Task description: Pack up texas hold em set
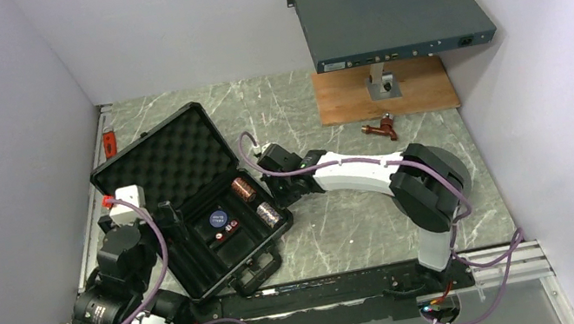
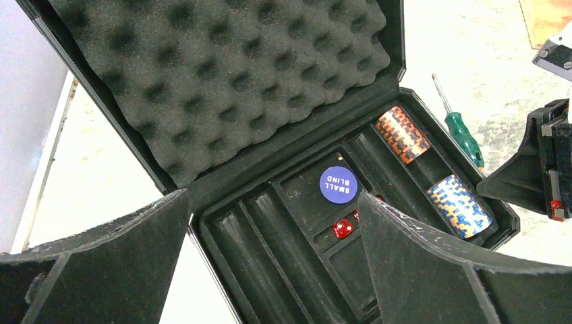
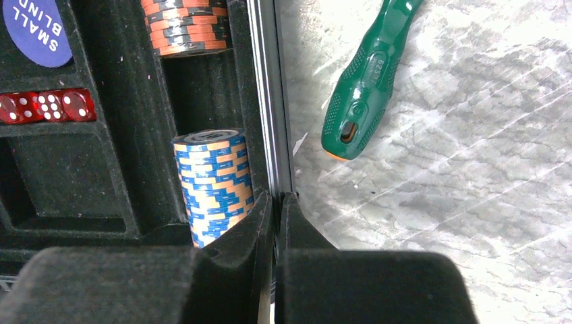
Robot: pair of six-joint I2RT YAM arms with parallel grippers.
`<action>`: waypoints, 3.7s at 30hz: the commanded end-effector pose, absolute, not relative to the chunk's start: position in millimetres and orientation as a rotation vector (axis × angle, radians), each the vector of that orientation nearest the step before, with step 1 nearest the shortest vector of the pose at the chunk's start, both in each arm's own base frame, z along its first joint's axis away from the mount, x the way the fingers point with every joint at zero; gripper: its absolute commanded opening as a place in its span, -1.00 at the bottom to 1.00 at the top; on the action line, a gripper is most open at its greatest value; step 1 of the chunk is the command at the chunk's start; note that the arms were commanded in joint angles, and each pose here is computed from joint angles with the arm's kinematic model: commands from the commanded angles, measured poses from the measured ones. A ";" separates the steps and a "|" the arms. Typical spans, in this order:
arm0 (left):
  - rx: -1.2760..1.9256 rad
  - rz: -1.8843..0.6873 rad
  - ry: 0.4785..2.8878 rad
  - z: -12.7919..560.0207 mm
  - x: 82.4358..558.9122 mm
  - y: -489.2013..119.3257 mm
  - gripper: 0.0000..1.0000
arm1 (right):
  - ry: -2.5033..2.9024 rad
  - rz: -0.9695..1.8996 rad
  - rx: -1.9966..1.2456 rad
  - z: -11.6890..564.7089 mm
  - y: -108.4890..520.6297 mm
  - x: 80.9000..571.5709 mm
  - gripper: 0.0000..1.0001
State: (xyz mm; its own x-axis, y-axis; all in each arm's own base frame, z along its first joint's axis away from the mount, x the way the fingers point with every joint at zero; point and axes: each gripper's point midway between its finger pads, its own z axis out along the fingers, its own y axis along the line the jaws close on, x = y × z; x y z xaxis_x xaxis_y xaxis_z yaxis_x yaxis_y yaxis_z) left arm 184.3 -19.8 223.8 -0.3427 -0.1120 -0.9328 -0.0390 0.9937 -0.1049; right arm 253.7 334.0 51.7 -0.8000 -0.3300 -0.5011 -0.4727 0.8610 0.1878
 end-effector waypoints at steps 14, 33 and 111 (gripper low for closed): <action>-0.104 -0.063 1.925 224.2 192.9 -22.1 0.99 | 2.469 0.121 -0.327 65.7 250.2 346.4 -1.00; -0.097 -0.049 1.951 219.8 196.8 -22.5 0.99 | 2.335 0.205 -0.519 99.8 250.2 351.8 -0.65; -0.301 -0.049 2.177 292.5 423.8 63.2 0.78 | 2.195 0.499 -0.521 175.4 249.6 182.1 0.63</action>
State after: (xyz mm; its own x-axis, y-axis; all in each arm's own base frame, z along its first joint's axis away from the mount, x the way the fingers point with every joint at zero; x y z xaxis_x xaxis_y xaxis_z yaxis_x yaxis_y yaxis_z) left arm 404.6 58.8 277.5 -0.5913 -0.2371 -0.7708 -0.2351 0.9650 -0.1164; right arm 164.5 293.7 174.4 -0.5665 -0.2876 -0.7722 -0.6898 0.6782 0.2534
